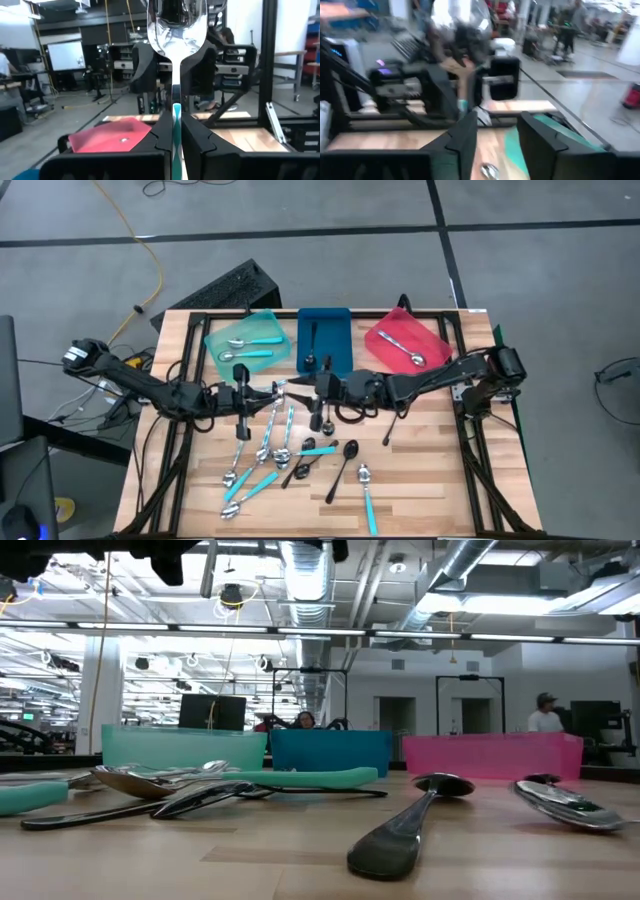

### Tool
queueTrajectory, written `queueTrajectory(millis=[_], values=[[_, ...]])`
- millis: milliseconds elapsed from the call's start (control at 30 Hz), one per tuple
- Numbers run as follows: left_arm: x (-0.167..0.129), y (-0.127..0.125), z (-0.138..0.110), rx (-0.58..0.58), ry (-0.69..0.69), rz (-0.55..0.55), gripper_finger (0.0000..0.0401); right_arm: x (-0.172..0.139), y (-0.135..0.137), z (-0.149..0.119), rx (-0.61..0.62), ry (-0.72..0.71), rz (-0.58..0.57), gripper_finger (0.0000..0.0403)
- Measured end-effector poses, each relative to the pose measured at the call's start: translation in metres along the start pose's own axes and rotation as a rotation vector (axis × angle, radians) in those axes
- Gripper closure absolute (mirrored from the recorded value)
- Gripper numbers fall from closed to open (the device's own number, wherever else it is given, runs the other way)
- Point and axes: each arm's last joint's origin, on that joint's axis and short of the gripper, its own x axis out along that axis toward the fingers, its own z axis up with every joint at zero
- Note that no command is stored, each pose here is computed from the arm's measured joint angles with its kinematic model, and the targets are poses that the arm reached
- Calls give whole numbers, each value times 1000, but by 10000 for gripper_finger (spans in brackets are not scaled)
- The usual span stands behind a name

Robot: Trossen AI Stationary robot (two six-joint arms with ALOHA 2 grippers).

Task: Sort silverware by color (type)
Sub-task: Put the white patterned spoon into the pink bin

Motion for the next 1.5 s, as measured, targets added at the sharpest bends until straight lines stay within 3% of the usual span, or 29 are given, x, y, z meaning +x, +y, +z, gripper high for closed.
queueTrajectory(millis=[200,333,667,1267,1500], values=[[1,3,0,16,0,21,401,0,0,3,9,-31,45,156],[3,6,-1,10,-8,30,401,0,1,7,41,-70,89,139],[8,14,7,-5,-106,-4,401,5,-8,5,51,-97,67,137],[36,12,-9,2,-89,-4,401,6,-10,5,67,-95,90,139],[45,9,-9,29,-77,-3,401,7,-10,0,57,-52,84,178]])
